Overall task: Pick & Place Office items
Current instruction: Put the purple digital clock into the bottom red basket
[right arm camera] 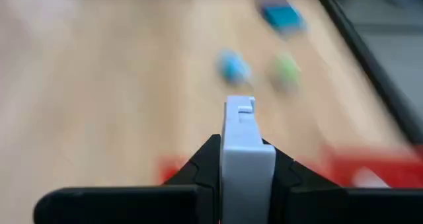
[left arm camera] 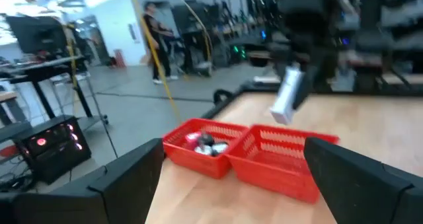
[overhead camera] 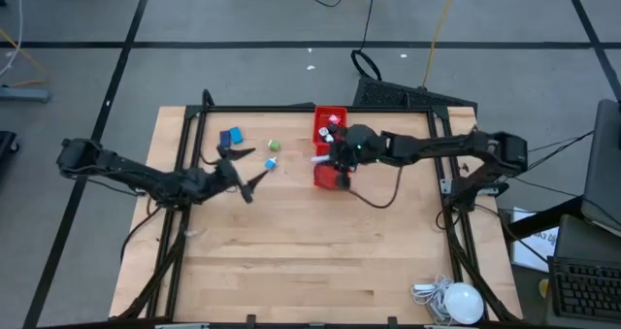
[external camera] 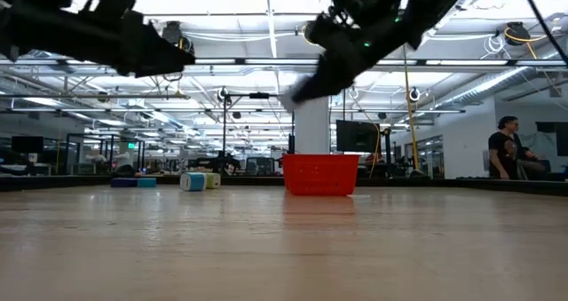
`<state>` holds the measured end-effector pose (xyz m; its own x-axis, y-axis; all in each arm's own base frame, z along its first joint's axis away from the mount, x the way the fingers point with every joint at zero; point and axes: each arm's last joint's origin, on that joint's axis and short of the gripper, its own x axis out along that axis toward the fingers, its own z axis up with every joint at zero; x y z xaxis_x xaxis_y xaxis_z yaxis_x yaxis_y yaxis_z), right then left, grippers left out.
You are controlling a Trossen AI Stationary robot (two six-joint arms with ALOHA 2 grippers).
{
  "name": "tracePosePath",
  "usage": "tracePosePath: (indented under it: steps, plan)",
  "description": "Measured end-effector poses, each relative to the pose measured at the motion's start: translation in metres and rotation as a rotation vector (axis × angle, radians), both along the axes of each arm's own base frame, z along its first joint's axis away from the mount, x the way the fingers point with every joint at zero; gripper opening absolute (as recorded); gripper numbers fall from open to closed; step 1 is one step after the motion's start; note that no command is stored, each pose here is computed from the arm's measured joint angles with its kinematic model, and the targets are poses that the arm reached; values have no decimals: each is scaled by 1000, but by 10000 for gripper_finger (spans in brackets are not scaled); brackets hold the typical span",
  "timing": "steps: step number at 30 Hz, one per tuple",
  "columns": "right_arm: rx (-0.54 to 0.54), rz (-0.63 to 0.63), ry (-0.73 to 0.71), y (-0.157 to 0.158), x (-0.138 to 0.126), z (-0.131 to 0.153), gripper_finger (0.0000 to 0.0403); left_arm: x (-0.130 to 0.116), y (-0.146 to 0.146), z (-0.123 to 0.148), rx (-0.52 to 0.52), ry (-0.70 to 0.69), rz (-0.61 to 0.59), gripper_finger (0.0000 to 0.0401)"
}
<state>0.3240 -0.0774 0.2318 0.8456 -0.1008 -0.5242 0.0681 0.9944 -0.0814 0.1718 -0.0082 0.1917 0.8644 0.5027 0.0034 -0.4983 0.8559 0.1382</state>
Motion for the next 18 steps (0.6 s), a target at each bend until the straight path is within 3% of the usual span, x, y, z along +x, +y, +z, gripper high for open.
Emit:
tracePosePath:
  steps: [3, 5, 12, 18]
  plan:
    - [-152, -137, 156, 3, -12, -2, 41, -13, 6, -4, -8, -55, 22, 367]
    - [-196, -189, 249, 2, -18, -7, 41, -19, 9, -5, -24, -82, 30, 369]
    - [-212, -188, 324, -1, -7, -33, 41, -21, 14, -8, -64, -108, -65, 366]
    - [-217, -178, 356, -3, 5, -57, 44, -21, 16, -9, -60, -103, -79, 367]
